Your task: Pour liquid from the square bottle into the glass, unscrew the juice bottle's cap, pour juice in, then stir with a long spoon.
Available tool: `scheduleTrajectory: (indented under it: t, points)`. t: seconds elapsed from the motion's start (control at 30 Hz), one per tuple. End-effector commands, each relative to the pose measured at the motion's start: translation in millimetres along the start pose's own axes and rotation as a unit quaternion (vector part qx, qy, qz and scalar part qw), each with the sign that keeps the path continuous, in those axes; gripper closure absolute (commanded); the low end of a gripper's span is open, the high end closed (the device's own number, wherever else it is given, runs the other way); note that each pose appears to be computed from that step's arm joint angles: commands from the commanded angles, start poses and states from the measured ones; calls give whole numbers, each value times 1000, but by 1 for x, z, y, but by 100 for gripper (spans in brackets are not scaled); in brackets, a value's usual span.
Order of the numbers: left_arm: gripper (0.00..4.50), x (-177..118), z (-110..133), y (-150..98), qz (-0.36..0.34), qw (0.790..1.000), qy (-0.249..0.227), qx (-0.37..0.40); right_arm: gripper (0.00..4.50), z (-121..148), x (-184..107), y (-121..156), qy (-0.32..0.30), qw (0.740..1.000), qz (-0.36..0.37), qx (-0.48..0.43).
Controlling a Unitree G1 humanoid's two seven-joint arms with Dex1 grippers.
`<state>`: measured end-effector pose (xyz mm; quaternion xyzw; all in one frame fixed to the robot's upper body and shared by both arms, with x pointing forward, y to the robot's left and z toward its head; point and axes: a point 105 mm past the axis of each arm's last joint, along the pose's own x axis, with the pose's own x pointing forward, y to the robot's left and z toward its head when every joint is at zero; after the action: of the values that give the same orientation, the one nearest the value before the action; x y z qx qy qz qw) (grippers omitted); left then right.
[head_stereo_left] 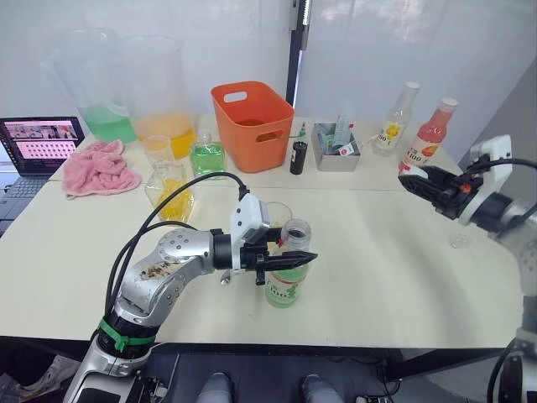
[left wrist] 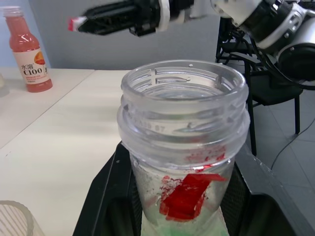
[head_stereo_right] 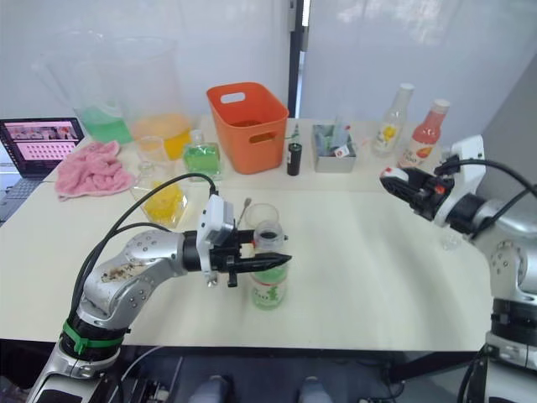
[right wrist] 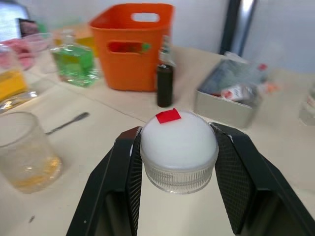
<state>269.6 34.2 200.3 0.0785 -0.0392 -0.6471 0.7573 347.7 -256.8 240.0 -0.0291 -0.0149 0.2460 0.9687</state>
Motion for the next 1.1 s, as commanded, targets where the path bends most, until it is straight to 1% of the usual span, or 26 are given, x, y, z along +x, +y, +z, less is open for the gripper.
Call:
scheduleTrajectory:
  t: [0.03,0.07,0.1,0.2,0.3,0.4,0.5,0.63,0.8,0.9,0.97,1.1]
  points:
    - [298,3,-13,-5,-7,999,19,-26,290,-6,-5,-24,-18,995,-101,-11]
    - [298,3,-13,-5,-4,999,20,-25,290,-17,-4,-32,-11,991,-135,-9]
    - [298,3,-14,-5,-2,999,20,-25,290,-25,-2,-36,-7,988,-153,-5]
    - [298,2,-14,-5,2,1000,21,-23,290,-39,4,-38,-5,986,-167,16]
    - [298,1,-14,-4,8,1000,22,-20,290,-59,9,-48,15,978,-208,28]
    - [298,0,-15,-4,16,999,22,-20,290,-76,14,-56,30,971,-239,15]
    - [298,-2,-16,-4,24,999,22,-25,290,-86,16,-62,35,964,-262,6]
    - [298,-5,-17,-3,35,999,28,-25,290,-102,21,-65,44,959,-279,9]
    - [298,-8,-17,-3,40,998,30,-25,290,-114,25,-69,49,956,-290,20]
    - [298,-9,-16,-3,40,998,31,-25,290,-123,27,-68,58,957,-284,27]
    - [298,-10,-16,-3,40,998,32,-26,187,-127,27,-68,64,957,-283,24]
    - [298,-11,-16,-3,39,998,33,-27,55,-124,27,-68,53,959,-277,28]
